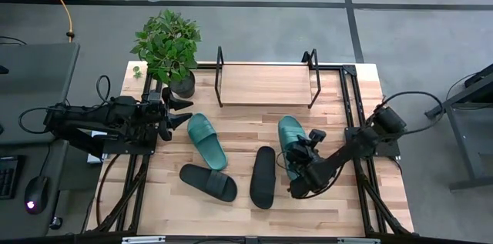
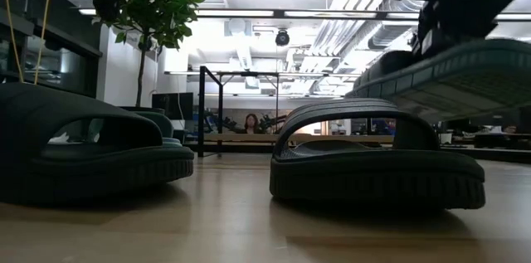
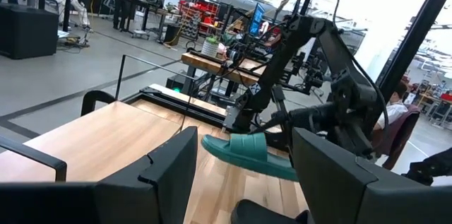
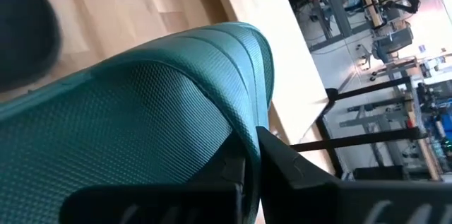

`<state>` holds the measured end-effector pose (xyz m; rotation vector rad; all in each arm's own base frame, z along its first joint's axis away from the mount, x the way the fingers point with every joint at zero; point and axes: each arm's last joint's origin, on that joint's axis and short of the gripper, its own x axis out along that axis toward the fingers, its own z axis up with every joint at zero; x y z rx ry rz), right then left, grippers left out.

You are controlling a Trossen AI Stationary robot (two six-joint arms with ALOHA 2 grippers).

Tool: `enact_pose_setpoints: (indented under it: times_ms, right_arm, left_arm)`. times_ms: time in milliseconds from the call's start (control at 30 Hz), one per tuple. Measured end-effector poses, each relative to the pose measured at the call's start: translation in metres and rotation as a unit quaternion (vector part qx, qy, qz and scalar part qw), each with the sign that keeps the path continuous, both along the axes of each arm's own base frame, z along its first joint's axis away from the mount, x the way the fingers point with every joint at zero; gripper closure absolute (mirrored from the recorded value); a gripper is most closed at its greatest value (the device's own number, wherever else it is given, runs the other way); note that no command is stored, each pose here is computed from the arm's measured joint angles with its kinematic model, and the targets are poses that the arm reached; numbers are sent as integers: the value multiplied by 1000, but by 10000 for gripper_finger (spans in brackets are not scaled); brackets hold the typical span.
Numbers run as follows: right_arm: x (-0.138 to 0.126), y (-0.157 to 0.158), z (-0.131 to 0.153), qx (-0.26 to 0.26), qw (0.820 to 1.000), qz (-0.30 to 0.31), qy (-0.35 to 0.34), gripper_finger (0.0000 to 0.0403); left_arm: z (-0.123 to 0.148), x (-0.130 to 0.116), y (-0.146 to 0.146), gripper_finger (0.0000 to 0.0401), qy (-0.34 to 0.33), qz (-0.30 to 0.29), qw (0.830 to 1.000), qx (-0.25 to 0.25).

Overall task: Pick and place slides into the shelf
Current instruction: Put the right green slipper on the shelf

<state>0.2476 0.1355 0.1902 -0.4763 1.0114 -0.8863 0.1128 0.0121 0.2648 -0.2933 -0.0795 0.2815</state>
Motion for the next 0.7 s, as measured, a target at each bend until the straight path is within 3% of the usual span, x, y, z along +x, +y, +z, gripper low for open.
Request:
enact_pose_setpoints:
  times_ms: [467, 700]
  right_arm:
    - [5, -48, 36, 10, 999, -25, 22, 400]
    - [12, -70, 39, -21, 998, -29, 53, 400]
  left_arm:
    - [0, 0, 0, 186, 0, 1, 1000, -1]
    - [0, -1, 2, 186, 4, 42, 999, 16]
